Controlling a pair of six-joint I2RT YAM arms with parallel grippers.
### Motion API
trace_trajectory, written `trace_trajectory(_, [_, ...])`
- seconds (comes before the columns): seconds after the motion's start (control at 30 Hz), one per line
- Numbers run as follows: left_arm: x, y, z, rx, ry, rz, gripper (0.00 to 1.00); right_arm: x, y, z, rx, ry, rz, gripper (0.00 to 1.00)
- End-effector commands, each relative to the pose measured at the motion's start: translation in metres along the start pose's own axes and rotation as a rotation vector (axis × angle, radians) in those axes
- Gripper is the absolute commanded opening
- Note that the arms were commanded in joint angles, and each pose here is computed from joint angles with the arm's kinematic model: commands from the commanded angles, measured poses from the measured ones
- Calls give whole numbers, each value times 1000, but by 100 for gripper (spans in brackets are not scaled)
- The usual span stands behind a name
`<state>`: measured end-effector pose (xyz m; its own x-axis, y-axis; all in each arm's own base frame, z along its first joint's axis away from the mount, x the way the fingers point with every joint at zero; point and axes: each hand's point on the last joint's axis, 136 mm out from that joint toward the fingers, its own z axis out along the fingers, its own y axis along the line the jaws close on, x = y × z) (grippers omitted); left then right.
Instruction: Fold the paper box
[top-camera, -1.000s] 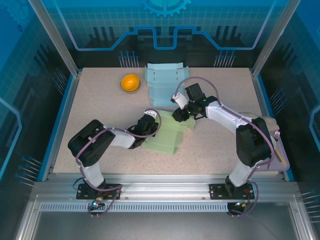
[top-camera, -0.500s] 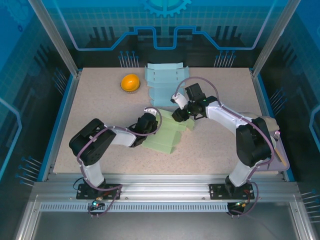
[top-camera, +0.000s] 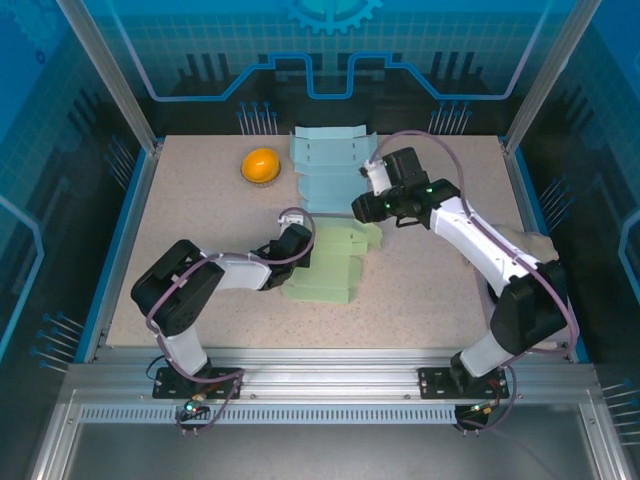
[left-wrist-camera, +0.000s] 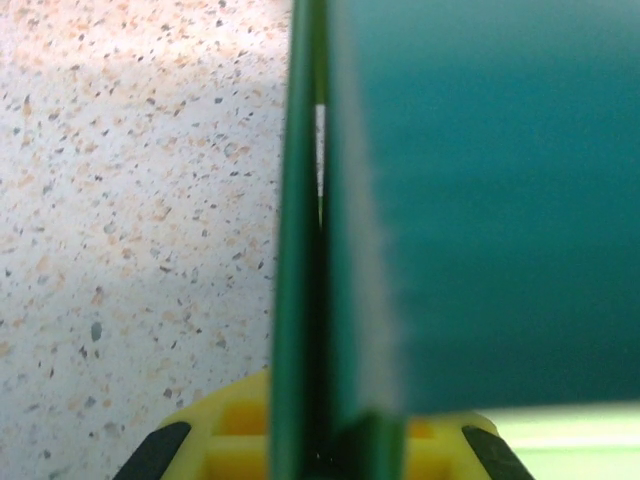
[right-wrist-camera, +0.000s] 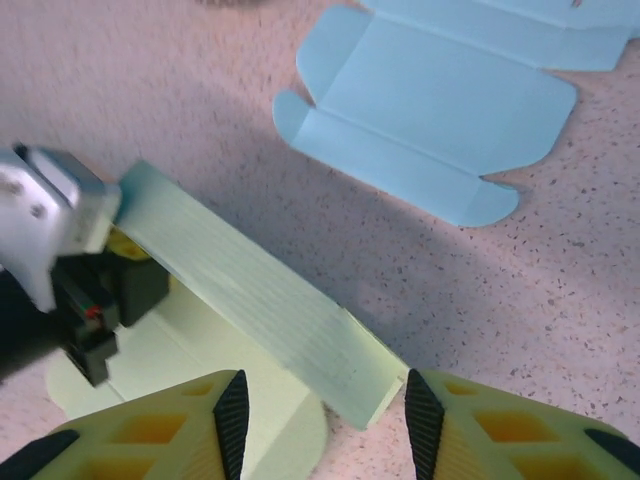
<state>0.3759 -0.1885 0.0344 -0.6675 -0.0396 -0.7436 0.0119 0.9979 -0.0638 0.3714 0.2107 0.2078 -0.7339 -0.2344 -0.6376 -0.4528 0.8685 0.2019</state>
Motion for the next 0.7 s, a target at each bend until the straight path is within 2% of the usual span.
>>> trace_trajectory(0.0, [19,3,-6,-18,92,-75,0,14,7,1,-13,64,195,48])
trace_trajectory(0.33, [22,-4,-18,-24,94,-62,0,18,18,44,-62,78,320,53])
trace_trajectory(0.67, [21,-11,-21,0,83,-66,0,41,8,70,-32,133,370,55])
